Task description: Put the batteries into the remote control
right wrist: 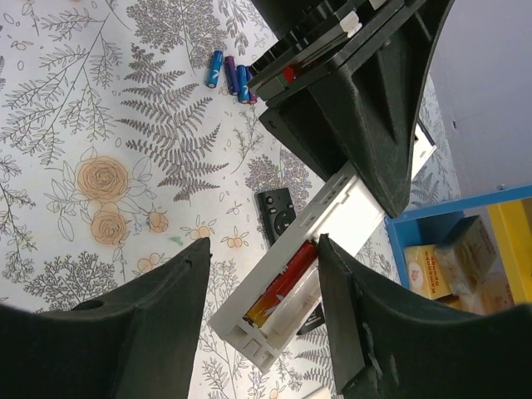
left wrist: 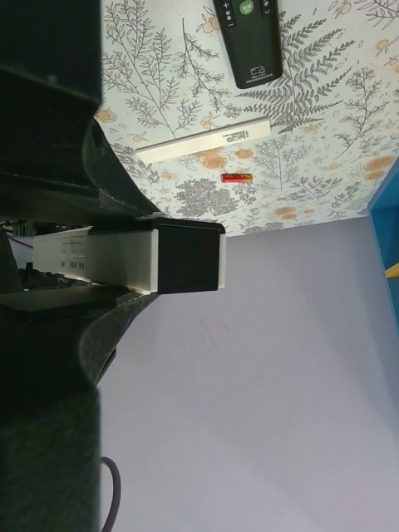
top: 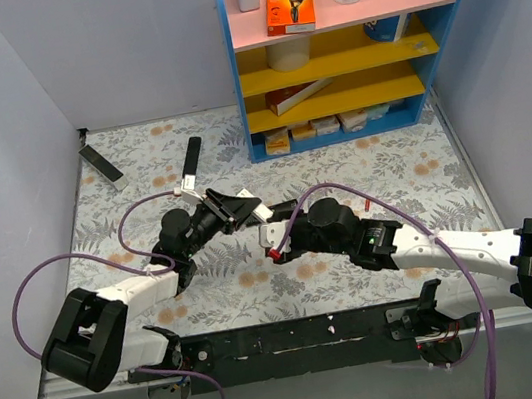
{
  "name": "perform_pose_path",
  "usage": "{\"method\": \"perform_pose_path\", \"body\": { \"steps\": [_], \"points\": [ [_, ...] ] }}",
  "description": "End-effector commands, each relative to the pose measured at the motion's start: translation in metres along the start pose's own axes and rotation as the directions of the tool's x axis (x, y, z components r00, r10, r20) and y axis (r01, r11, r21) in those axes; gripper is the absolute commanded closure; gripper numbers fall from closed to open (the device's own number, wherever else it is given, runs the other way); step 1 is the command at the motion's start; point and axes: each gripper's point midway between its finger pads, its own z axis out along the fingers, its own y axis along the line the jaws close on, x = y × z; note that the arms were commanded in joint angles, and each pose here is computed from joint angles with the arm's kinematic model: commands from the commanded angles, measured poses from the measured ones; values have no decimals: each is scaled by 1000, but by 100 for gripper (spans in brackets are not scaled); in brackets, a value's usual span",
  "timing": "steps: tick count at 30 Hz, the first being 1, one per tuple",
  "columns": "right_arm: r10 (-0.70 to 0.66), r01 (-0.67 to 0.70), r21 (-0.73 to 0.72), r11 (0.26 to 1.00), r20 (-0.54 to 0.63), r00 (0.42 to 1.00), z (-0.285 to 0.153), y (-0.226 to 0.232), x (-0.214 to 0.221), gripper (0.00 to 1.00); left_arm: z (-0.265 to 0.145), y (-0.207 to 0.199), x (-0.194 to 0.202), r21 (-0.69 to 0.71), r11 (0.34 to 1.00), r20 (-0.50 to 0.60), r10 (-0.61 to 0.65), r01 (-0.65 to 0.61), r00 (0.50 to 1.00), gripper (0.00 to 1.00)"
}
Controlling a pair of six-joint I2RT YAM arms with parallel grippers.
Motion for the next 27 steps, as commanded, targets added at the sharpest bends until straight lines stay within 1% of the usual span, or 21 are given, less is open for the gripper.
{"method": "perform_pose_path", "body": {
  "steps": [1,2,3,5,8,10,11,12,15,17,20,21,22,23,24,25,26,27],
  "points": [
    [76,-90,-80,993,-164,984,-9,31,43,39,-9,-71,-33,182,850,28,-507,495,861,100],
    [98,-111,-76,991,-156,983,-9,29,38,39,-9,-70,-34,180,850,33,-509,496,860,100],
    [116,-132,-127,983,-130,985,-8,39,31,39,-9,-70,-34,185,849,34,-509,495,860,100],
    [167,-182,-147,972,-111,980,-7,44,26,39,-10,-69,-35,190,842,34,-519,504,854,100],
    [218,-225,-164,961,-62,974,-7,50,17,39,-8,-75,-36,199,850,33,-502,487,864,100],
    [255,-258,-145,955,-38,966,-7,47,12,39,-7,-74,-34,187,861,29,-487,474,873,100],
    [267,-268,-134,954,-25,963,-9,44,8,38,-7,-72,-33,182,874,32,-464,451,885,100],
    [280,-281,-102,954,-25,960,-9,38,8,38,-7,-71,-32,177,882,34,-450,438,892,100],
    [283,-282,-65,957,0,959,-12,26,-1,37,-8,-64,-27,156,897,33,-423,413,906,100],
    [291,-290,-53,956,16,956,-13,18,-12,37,-10,-65,-27,168,901,31,-410,400,912,100],
    [319,-319,-16,948,47,947,-17,3,-27,36,-11,-60,-21,158,926,21,-350,342,937,100],
    [326,-327,9,945,45,944,-19,-4,-29,36,-11,-57,-20,152,946,28,-295,288,955,100],
    [334,-336,18,942,50,941,-21,-8,-33,36,-11,-56,-18,146,955,25,-265,258,964,100],
    [347,-351,51,935,74,935,-24,-22,-46,35,-11,-53,-15,135,963,16,-237,233,971,100],
    [356,-360,77,930,56,933,-27,-27,-44,35,-10,-47,-13,116,972,14,-206,203,978,100],
    [364,-368,93,925,58,930,-29,-33,-48,33,-10,-41,-10,106,985,17,-137,134,990,100],
    [386,-392,113,913,74,920,-34,-44,-60,31,-11,-37,-10,94,990,17,-105,103,994,100],
    [403,-408,162,898,64,913,-37,-53,-59,28,-12,-28,-8,67,994,13,-91,90,996,100]
  ]
}}
